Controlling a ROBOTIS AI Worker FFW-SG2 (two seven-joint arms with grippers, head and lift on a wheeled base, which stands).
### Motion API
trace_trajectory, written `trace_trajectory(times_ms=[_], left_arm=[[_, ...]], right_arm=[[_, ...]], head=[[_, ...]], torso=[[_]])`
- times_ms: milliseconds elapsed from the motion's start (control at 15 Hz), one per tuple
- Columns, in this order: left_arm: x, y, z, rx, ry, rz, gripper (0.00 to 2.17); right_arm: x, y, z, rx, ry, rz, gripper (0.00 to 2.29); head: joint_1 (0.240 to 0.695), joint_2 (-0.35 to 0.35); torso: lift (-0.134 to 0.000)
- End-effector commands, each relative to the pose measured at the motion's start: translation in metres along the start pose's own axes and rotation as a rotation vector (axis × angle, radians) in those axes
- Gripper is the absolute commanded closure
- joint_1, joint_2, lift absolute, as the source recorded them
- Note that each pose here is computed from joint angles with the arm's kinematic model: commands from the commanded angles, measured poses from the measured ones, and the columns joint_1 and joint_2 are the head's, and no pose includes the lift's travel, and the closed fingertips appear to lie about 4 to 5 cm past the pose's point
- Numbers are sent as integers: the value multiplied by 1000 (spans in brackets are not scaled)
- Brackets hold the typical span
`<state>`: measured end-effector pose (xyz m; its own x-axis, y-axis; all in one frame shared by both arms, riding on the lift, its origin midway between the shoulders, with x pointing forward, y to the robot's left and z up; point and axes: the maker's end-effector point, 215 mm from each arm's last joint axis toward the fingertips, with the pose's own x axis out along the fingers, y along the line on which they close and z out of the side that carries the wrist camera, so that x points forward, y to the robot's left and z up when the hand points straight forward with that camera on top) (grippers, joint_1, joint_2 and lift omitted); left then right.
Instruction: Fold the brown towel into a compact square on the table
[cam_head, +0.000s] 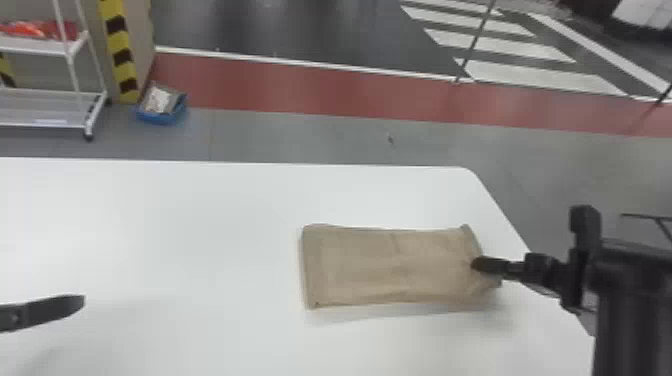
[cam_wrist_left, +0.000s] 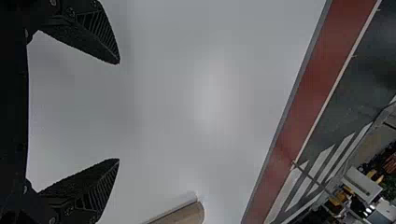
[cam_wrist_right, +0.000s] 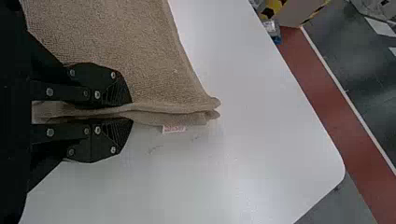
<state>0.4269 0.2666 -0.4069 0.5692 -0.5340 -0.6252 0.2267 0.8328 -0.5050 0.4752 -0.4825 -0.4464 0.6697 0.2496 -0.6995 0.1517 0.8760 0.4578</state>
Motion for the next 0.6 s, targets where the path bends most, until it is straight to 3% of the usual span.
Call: trace_trajectory(times_ms=[0,133,333,533], left_arm=[[-1,0,5,5,-6,1,151],[-3,2,8,9,-11,7,151],[-1,4,9,4,-9,8,151],[0,5,11,2,-9,11,151]], right_arm=[[-11,12,12,55,-56,66,1305],[-39,37,31,136,-119,157,1305],[-69,73,55,168,-171,240,1305],[-86,111,81,111,-231,314,1305]], head=[[695,-263],[695,-258],[695,-239],[695,-226]], torso=[[-124],[-124],[-124],[-124]])
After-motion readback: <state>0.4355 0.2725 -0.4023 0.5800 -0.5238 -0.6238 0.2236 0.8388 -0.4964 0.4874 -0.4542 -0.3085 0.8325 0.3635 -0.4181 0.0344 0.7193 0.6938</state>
